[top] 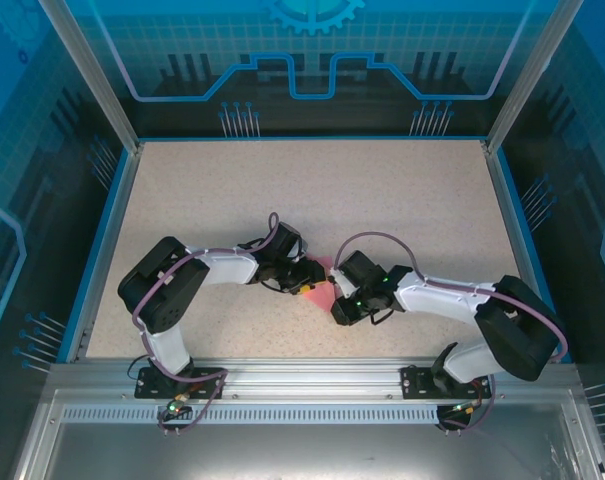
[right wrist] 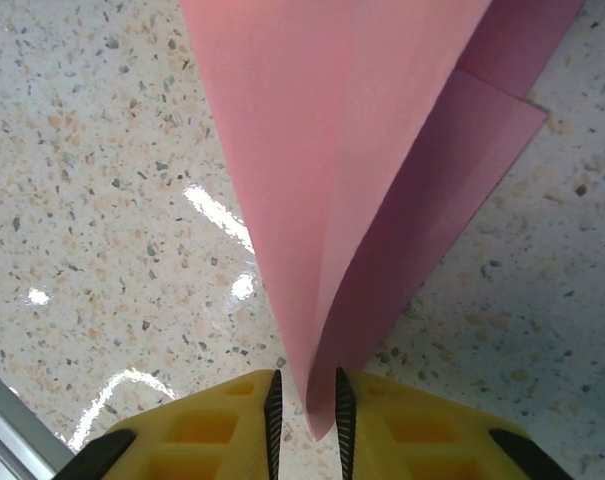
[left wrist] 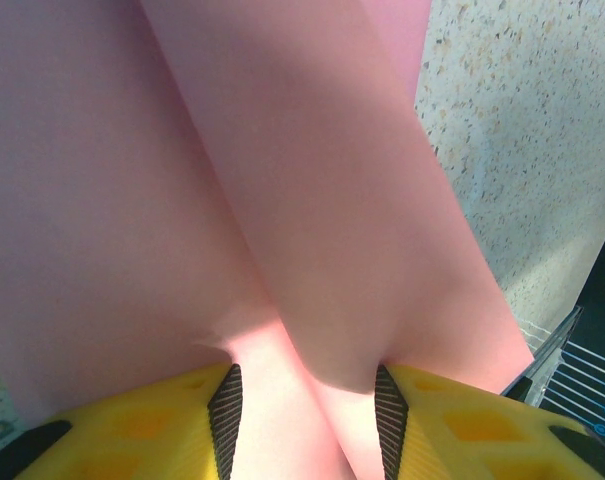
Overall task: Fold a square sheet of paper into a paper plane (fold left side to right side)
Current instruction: Fourth fold the wing at the center of the table.
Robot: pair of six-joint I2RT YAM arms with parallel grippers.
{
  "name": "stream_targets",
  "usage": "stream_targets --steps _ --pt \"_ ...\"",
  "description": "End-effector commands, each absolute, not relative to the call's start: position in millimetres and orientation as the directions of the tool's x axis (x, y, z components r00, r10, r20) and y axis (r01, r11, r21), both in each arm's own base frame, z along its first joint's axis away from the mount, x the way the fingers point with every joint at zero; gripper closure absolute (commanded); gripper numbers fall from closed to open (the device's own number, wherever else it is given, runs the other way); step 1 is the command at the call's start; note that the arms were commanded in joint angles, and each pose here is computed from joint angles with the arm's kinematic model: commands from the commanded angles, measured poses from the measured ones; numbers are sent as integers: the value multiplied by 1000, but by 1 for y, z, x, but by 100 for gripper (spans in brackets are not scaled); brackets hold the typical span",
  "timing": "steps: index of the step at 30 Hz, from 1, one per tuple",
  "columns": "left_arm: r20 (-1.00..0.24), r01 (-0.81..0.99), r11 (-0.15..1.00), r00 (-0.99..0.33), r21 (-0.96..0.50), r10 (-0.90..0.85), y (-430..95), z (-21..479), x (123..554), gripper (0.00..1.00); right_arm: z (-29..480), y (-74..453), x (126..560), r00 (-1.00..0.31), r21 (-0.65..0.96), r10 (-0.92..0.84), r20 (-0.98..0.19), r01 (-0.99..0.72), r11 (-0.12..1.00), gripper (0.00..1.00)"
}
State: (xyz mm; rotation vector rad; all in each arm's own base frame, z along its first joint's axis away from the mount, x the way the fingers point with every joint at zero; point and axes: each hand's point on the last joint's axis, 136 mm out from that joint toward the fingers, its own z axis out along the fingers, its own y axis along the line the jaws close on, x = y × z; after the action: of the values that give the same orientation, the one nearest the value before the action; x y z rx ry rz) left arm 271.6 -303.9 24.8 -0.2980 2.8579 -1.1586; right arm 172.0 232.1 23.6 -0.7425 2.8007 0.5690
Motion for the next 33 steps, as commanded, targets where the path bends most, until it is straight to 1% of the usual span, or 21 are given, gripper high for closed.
stream_targets --steps 1,11,19,30,33 --pt "32 -161 729 -982 -665 -187 -299 22 267 57 24 235 169 -855 304 -451 -258 -515 802 78" --pt "32 -161 731 -982 -663 -187 -299 22 266 57 19 233 165 -858 302 -455 -239 -511 805 82" --pt "30 -160 733 -982 -661 -187 -298 22 266 57 15 230 162 -862 297 -457 -221 -506 810 84" --pt "24 -156 737 -982 -657 -187 -296 24 266 57 14 228 165 -871 316 -445 -209 -490 812 90" --pt "24 -156 737 -982 -658 -186 -297 25 266 57 18 230 166 -871 341 -441 -216 -490 802 92"
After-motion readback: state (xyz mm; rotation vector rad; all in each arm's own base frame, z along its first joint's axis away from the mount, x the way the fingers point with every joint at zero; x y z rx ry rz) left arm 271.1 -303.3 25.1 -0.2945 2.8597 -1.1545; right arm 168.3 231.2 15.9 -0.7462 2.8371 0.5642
